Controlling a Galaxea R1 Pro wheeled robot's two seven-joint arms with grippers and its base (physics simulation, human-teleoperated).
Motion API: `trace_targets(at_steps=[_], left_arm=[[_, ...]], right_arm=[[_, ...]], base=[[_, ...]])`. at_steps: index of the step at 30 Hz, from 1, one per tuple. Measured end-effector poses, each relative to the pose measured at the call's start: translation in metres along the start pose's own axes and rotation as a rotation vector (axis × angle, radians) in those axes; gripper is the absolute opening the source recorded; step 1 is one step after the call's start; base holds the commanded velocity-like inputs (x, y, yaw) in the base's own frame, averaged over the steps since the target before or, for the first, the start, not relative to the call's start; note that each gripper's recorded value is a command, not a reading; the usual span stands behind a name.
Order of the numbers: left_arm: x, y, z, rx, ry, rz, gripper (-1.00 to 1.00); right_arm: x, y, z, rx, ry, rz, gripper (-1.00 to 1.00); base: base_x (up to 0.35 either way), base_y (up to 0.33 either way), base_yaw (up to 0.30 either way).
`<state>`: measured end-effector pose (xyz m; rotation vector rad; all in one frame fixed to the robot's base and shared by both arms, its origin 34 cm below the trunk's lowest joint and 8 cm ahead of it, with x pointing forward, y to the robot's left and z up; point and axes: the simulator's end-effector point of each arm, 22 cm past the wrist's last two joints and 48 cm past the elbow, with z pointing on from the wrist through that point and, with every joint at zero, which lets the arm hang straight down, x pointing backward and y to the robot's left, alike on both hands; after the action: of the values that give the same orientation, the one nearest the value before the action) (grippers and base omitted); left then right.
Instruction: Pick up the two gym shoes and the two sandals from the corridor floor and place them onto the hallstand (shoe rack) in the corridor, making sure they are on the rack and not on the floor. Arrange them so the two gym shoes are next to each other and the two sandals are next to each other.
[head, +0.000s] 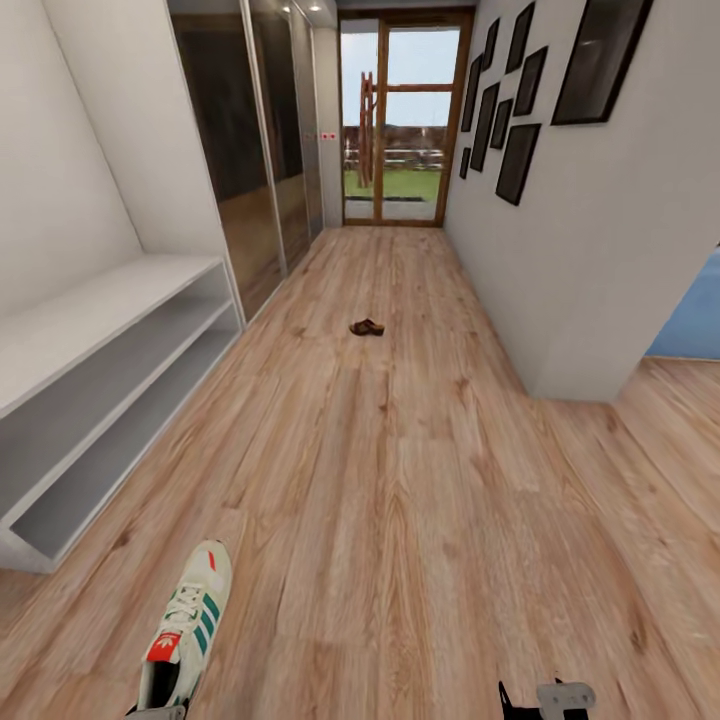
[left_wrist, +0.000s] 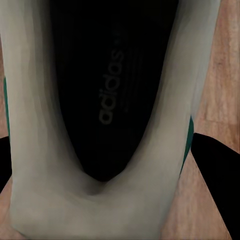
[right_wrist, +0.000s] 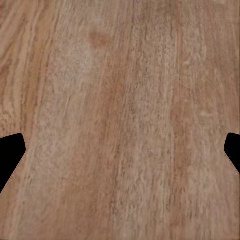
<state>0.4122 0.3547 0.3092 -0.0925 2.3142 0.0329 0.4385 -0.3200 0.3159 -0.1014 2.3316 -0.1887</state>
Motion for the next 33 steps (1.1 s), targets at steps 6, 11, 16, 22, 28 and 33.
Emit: trace_targets(at_steps=[6, 11, 16, 22, 28, 33], left_arm=[[-0.0002, 0.0006, 0.0000, -0.003, -0.001, -0.002, -1.00], [0.0003, 0.0007, -0.0002, -0.003, 0.000, -0.002, -1.00], [0.0005, 0.0012, -0.0002, -0.004, 0.001, -0.002, -1.00], [-0.0001, 0.0015, 0.0000, -0.005, 0.000, -0.003, -1.00], [-0.0007, 0.0026, 0.0001, -0.009, -0.002, -0.009, -1.00], [-0.0009, 0.0031, 0.0001, -0.012, -0.003, -0.016, -1.00]], right_arm=[[-0.0008, -0.0018, 0.0002, 0.002, -0.002, 0.000, 1.00], [-0.0006, -0.0025, 0.0003, 0.003, -0.001, -0.001, 1.00], [-0.0002, -0.0016, 0.0002, 0.002, 0.000, -0.001, 1.00], [0.0005, -0.0012, 0.0000, 0.001, 0.002, -0.001, 1.00], [0.0006, -0.0010, 0.0000, 0.000, 0.002, -0.002, 1.00], [0.0005, -0.0009, 0.0001, 0.000, 0.002, -0.002, 1.00]], base=[[0.338, -0.114, 0.000], [0.338, -0.123, 0.000], [0.338, -0.135, 0.000], [0.338, -0.137, 0.000], [0.338, -0.138, 0.000], [0.337, -0.139, 0.000]])
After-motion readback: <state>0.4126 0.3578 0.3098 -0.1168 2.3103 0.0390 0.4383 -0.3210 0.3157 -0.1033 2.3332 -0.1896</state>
